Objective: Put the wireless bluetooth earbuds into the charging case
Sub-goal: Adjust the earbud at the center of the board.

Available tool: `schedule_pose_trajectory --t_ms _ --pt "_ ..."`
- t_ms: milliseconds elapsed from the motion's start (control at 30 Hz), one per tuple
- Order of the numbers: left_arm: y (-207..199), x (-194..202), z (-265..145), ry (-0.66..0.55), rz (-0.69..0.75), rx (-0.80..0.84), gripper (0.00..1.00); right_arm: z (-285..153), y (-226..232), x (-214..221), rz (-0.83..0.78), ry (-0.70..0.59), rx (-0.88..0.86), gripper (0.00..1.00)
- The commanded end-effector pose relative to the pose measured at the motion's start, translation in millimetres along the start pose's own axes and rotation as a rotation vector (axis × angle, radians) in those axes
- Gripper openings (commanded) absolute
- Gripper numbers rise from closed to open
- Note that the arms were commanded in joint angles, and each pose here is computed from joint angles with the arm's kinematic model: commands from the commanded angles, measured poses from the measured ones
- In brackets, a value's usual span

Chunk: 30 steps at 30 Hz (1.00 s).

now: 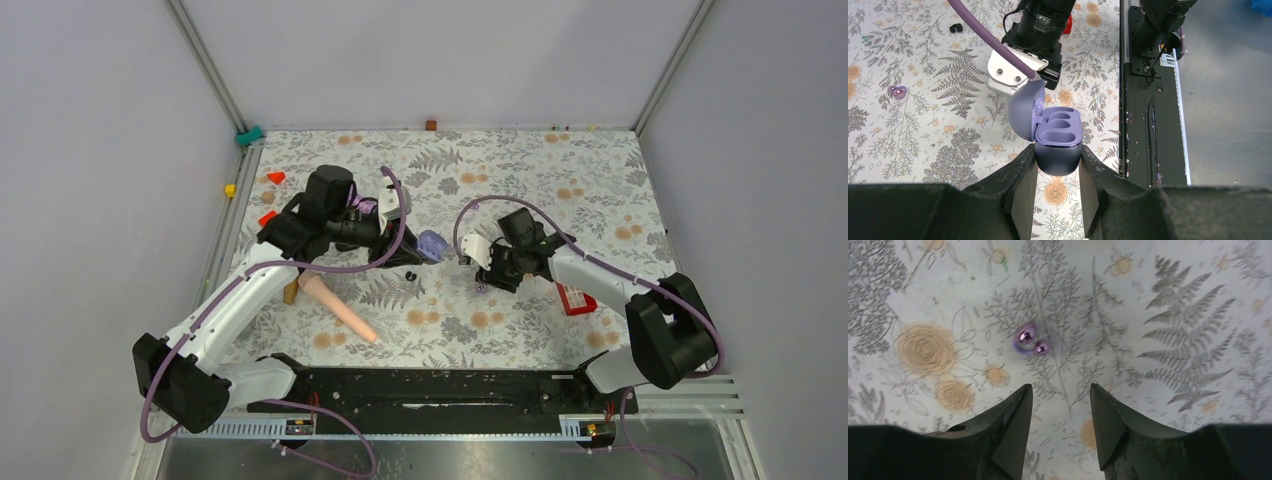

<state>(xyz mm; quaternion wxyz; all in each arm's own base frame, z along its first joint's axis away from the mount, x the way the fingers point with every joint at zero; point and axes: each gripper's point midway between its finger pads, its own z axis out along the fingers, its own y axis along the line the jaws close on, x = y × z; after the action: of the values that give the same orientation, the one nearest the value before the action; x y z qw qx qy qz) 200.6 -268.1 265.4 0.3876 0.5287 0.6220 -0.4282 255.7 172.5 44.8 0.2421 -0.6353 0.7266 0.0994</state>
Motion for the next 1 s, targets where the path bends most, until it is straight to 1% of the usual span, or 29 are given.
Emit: schedule_pose_trajectory --t_ms 0,100,200,267,300,333,367,400,500,533,700,767,833,967 --pt "1.6 -24.3 -6.6 -0.046 0.082 -0.029 0.00 -10.6 -41.1 -38.5 -0.068 -0.139 0.182 0.51" --pt "1.0 -25.0 -7.3 -0.048 0.086 -0.030 0.00 -7.9 -37.2 -34.2 -0.068 -0.134 0.192 0.50" --pt "1.0 -25.7 -8.1 -0.050 0.091 -0.034 0.00 -3.0 -29.5 -28.7 -0.123 -0.136 0.199 0.55" --pt "1.1 -26.4 -8.9 -0.050 0.095 -0.038 0.00 1.2 -21.6 -24.6 -0.165 -0.139 0.200 0.53" --pt "1.1 -27.0 -9.0 -0.051 0.098 -0.039 0.00 2.4 -18.3 -23.1 -0.185 -0.144 0.205 0.51" --pt "1.3 -26.9 -9.2 -0.051 0.098 -0.041 0.00 3.9 -14.4 -21.4 -0.221 -0.146 0.205 0.40" --pt "1.1 -26.4 -9.3 -0.050 0.099 -0.040 0.00 4.4 -12.4 -19.9 -0.247 -0.149 0.219 0.32" --pt "0.9 -26.9 -9.4 -0.051 0.100 -0.040 0.00 5.5 -7.7 -17.9 -0.281 -0.146 0.216 0.31" --pt "0.3 -27.8 -9.6 -0.053 0.102 -0.039 0.01 6.7 3.5 -16.4 -0.361 -0.141 0.192 0.42" --pt "0.1 -28.1 -9.3 -0.054 0.101 -0.036 0.01 7.3 7.9 -15.6 -0.374 -0.141 0.178 0.44" --pt "-0.2 -28.5 -9.9 -0.055 0.103 -0.037 0.02 12.6 27.8 -18.1 -0.426 -0.177 0.113 0.42" --pt "-0.6 -29.2 -10.6 -0.057 0.106 -0.039 0.02 17.2 34.8 -16.5 -0.472 -0.196 0.102 0.46" --pt "-0.8 -30.2 -11.3 -0.059 0.110 -0.041 0.03 20.4 35.3 -17.3 -0.533 -0.201 0.113 0.52" --pt "-1.8 -30.6 -11.6 -0.061 0.110 -0.039 0.03 28.4 37.6 -7.4 -0.556 -0.161 0.102 0.53"
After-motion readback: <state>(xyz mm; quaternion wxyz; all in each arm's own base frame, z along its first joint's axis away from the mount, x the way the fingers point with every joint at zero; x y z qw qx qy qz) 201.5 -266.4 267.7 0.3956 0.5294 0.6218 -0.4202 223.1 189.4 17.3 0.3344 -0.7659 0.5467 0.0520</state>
